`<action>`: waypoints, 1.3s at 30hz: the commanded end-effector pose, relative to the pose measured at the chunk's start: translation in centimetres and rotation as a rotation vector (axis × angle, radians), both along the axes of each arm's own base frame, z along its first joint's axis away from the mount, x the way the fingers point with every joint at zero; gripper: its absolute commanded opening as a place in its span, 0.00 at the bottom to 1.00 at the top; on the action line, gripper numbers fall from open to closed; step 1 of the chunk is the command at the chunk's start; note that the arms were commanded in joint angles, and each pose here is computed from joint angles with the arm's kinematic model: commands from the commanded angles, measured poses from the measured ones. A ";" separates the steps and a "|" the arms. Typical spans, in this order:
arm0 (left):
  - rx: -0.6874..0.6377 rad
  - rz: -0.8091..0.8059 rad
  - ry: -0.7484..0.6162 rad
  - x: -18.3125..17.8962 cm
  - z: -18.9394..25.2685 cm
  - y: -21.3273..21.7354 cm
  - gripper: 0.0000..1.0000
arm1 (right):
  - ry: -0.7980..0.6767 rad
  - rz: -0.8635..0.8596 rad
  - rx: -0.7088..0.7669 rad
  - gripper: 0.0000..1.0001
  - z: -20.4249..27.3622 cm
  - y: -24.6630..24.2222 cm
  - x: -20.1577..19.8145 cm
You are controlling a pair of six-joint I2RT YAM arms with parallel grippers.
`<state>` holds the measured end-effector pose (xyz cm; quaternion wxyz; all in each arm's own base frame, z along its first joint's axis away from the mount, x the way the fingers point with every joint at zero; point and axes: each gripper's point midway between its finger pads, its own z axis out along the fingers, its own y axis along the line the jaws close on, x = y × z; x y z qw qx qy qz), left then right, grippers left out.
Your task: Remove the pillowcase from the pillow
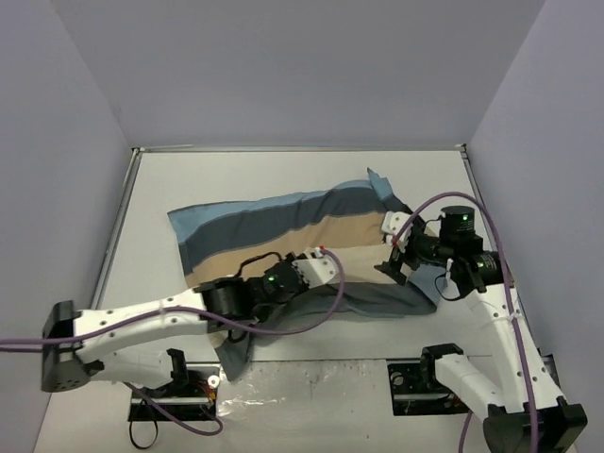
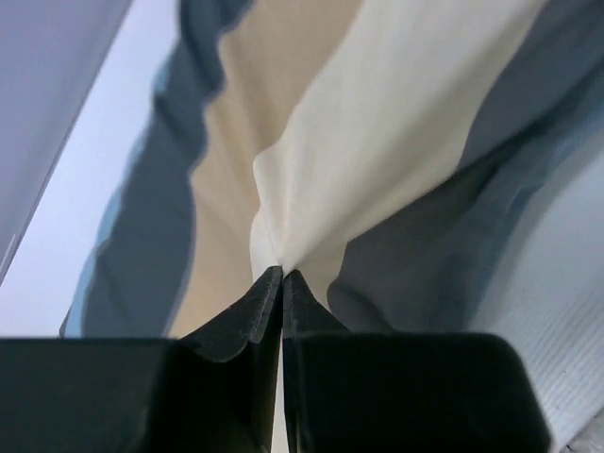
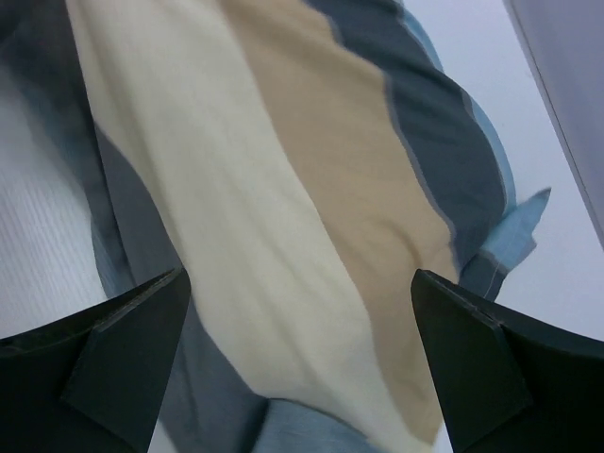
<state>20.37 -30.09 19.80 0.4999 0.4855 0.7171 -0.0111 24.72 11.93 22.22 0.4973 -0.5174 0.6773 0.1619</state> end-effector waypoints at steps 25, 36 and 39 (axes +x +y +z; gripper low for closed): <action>-0.270 0.105 -0.007 -1.0 5.4 7.1 0.02 | 0.087 0.260 -0.189 0.91 -2.4 6.8 -9.0; -0.536 0.277 0.038 6.1 7.7 7.3 0.02 | 0.112 0.216 -0.270 1.00 -4.5 7.9 -8.1; -0.586 0.263 0.061 6.9 8.4 6.7 0.02 | 0.076 0.172 -0.401 1.00 -7.6 6.8 -7.5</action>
